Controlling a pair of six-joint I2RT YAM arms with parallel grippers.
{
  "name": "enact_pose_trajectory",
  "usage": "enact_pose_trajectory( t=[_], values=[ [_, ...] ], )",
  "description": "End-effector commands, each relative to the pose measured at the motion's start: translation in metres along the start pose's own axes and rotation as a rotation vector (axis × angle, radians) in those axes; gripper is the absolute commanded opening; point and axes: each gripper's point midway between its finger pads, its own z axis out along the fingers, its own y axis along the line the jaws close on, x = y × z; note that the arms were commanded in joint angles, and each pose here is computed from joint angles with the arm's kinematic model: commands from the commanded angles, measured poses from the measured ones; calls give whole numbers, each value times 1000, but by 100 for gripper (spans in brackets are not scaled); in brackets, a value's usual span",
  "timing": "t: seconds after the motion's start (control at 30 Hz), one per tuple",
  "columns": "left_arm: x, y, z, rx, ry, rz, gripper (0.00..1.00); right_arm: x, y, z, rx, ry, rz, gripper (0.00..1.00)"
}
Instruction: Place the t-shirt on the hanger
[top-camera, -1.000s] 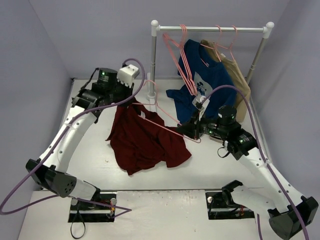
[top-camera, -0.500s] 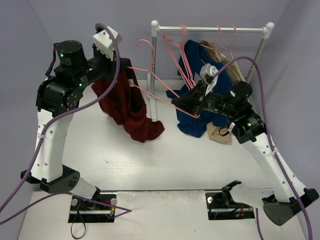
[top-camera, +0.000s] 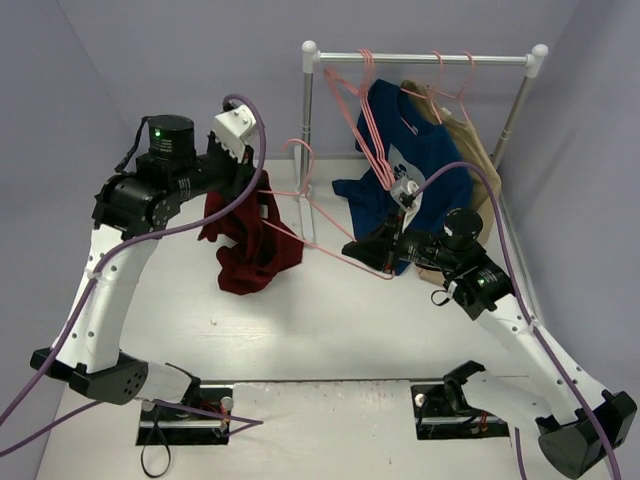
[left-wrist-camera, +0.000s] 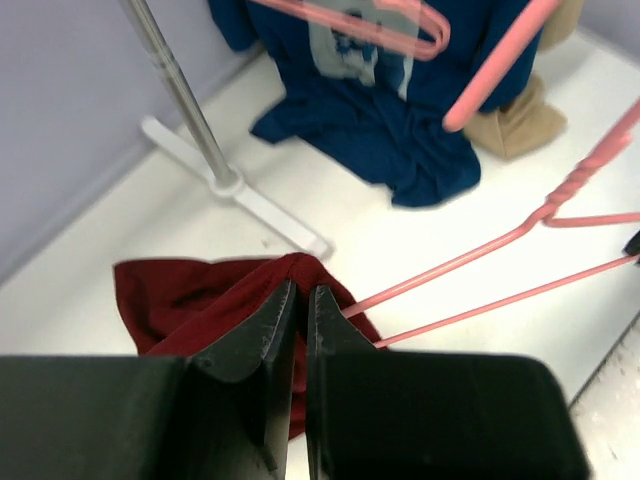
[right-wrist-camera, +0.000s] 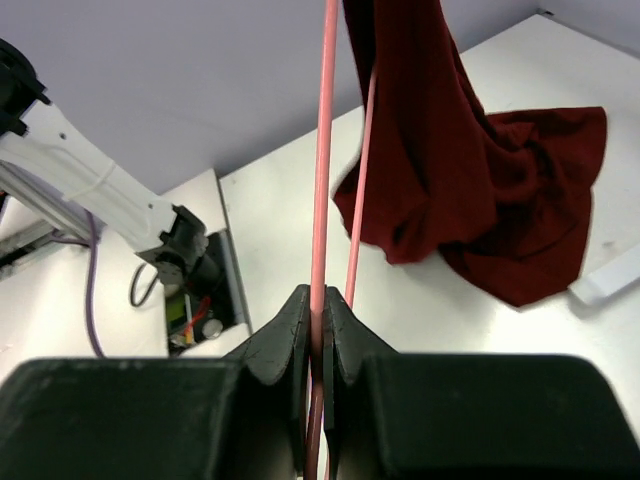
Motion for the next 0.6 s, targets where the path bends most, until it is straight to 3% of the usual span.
enact_pose_trajectory(
  t=[0.0, 0.23, 0.57],
  values=[
    [-9, 5, -14, -27, -65, 57, 0, -55, 42, -5, -135, -176, -134, 0],
    [12, 27, -17, -62, -31, 22, 0, -52, 49, -5, -183, -151, -134, 0],
    [-9, -10, -14, 186, -112, -2, 0, -68, 36, 15, -191, -180, -172, 0]
  ],
)
